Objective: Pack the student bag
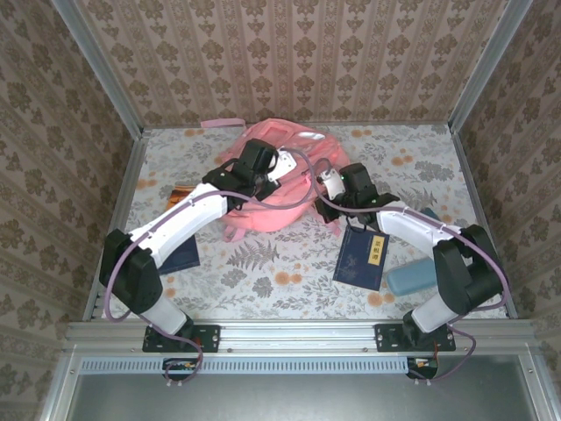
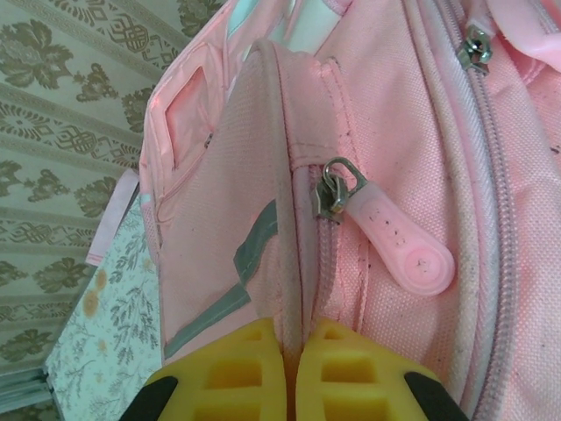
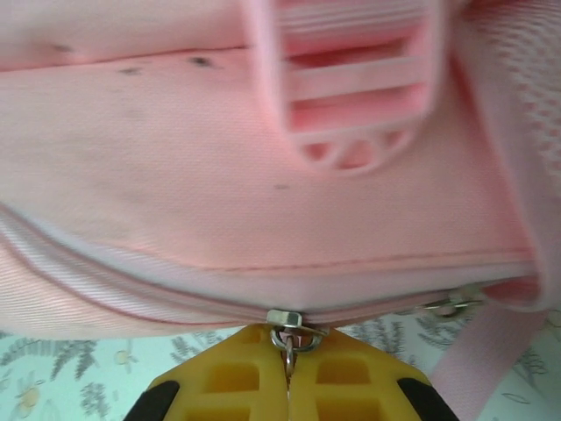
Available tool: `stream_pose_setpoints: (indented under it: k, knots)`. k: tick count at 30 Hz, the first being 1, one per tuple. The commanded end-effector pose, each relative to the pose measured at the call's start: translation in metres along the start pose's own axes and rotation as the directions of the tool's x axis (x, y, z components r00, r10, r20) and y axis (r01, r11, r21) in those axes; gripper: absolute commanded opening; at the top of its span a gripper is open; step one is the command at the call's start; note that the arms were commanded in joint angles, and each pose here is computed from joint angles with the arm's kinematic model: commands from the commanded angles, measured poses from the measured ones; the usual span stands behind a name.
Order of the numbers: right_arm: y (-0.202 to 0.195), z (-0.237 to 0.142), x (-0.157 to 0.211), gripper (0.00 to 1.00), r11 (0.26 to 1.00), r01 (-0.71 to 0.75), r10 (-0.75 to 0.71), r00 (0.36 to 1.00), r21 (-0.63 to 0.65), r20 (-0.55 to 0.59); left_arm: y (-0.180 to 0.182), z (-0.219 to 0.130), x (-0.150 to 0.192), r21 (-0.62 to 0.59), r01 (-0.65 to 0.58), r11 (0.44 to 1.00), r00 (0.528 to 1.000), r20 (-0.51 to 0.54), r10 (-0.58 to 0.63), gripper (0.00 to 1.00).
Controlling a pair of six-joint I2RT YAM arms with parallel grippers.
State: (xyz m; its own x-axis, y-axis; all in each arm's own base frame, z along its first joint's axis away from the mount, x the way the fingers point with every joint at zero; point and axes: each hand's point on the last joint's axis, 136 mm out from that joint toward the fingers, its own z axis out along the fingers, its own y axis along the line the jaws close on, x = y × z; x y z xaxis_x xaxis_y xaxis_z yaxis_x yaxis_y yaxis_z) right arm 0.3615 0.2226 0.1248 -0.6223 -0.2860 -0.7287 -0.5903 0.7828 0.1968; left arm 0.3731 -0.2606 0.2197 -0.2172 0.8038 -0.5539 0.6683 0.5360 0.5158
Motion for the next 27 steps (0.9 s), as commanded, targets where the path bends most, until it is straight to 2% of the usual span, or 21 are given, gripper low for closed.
stream_pose_setpoints:
  k: [1, 9, 13, 16, 18, 19, 24, 25, 27]
  knots:
    - [0.043, -0.01, -0.001, 0.01, 0.989, 0.019, -0.016, 1.0, -0.144, 0.022, 0.043, -0.007, -0.039, -0.131, 0.188, 0.974, 0.976, 0.138, -0.17, 0.0]
    - [0.109, -0.008, 0.0, 0.01, 0.946, 0.037, -0.019, 0.998, -0.321, 0.057, 0.043, 0.006, -0.041, -0.116, 0.313, 0.943, 0.944, 0.143, -0.296, 0.0]
    - [0.111, -0.004, 0.003, 0.04, 0.946, -0.018, 0.041, 0.997, -0.323, 0.066, 0.039, 0.009, -0.043, -0.087, 0.339, 0.937, 0.933, 0.157, -0.323, 0.0]
    - [0.088, -0.012, -0.001, 0.17, 0.966, -0.11, 0.14, 0.983, -0.233, 0.116, 0.037, 0.008, -0.04, -0.07, 0.337, 0.939, 0.932, 0.163, -0.323, 0.0]
    - [0.064, -0.023, -0.004, 0.36, 0.966, -0.214, 0.236, 0.959, -0.146, 0.157, 0.031, 0.003, -0.041, -0.027, 0.316, 0.949, 0.933, 0.189, -0.305, 0.0]
    - [0.054, -0.028, -0.003, 0.41, 0.96, -0.257, 0.273, 0.948, -0.109, 0.165, 0.027, 0.001, -0.04, -0.006, 0.303, 0.953, 0.934, 0.2, -0.296, 0.0]
    - [0.029, -0.051, 0.002, 0.59, 0.898, -0.438, 0.437, 0.882, -0.038, 0.174, 0.015, -0.009, -0.04, 0.051, 0.279, 0.959, 0.927, 0.246, -0.283, 0.0]
    - [0.024, -0.054, 0.001, 0.63, 0.878, -0.478, 0.475, 0.861, -0.031, 0.178, 0.014, -0.009, -0.039, 0.054, 0.277, 0.959, 0.927, 0.249, -0.281, 0.0]
    - [0.012, -0.059, 0.001, 0.65, 0.801, -0.597, 0.593, 0.785, -0.032, 0.18, 0.012, -0.01, -0.039, 0.061, 0.275, 0.959, 0.925, 0.254, -0.282, 0.0]
